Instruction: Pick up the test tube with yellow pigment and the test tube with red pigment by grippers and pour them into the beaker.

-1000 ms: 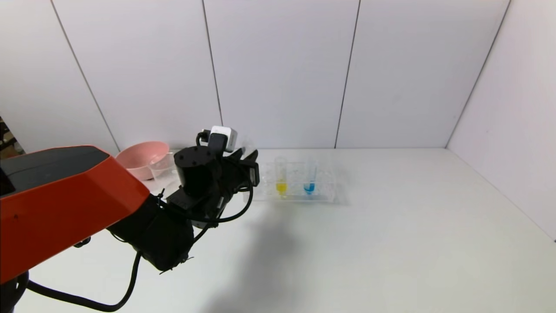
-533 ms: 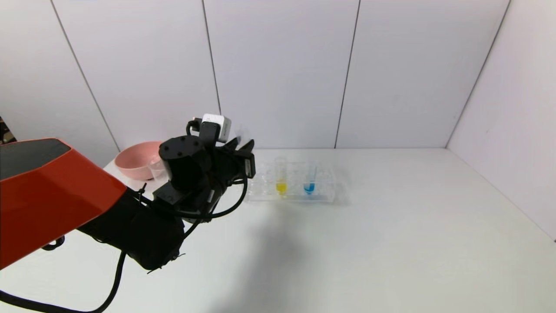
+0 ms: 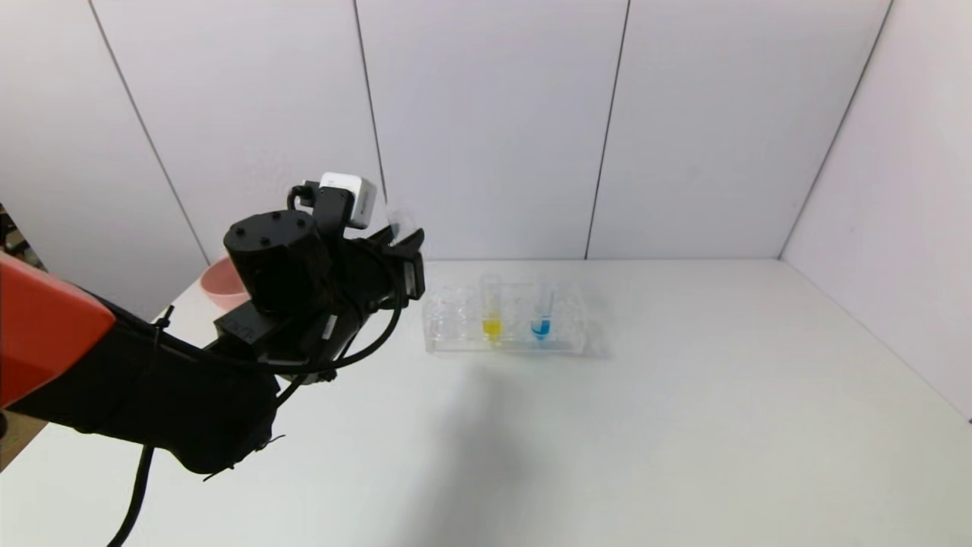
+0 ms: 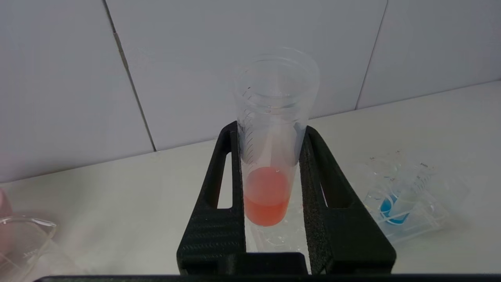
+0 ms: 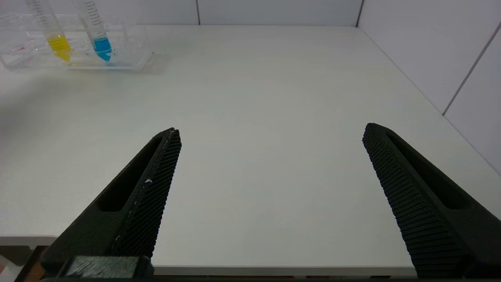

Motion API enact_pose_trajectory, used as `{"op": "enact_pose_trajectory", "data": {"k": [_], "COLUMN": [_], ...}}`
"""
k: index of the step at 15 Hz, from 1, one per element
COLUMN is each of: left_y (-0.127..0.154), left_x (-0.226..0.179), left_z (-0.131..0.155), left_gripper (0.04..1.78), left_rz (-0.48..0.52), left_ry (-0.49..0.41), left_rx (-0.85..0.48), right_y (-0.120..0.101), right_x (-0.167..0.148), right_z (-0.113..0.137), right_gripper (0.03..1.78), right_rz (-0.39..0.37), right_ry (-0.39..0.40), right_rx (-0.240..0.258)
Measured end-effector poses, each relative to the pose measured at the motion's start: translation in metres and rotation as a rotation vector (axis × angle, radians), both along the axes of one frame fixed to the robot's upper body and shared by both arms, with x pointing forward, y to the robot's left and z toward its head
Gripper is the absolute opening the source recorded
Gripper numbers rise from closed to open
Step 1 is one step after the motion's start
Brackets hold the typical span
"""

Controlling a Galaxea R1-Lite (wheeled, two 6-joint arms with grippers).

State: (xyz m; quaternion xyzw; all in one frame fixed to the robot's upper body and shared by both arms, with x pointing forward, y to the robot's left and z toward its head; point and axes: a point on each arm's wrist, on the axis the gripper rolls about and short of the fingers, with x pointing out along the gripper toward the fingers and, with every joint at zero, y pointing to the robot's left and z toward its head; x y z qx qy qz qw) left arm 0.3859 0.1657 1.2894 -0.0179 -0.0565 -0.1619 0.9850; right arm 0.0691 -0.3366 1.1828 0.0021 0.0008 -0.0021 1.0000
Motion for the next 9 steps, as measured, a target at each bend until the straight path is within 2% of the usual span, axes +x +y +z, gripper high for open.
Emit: {"op": "enact_pose_trajectory", "data": {"k": [9], "left_y": [0.056], "left_x": [-0.017], "left_z": [0.031], "left_gripper": [0.43], "left_rz": [0.127], "left_ry": [0.023], "left_rx": [0.013], "right_y": [0.000], "right_x": [0.000], "right_z": [0.000], "right_gripper": [1.70], "right_rz": [0.000], "right_ry": [0.000], "right_rx": [0.000]}}
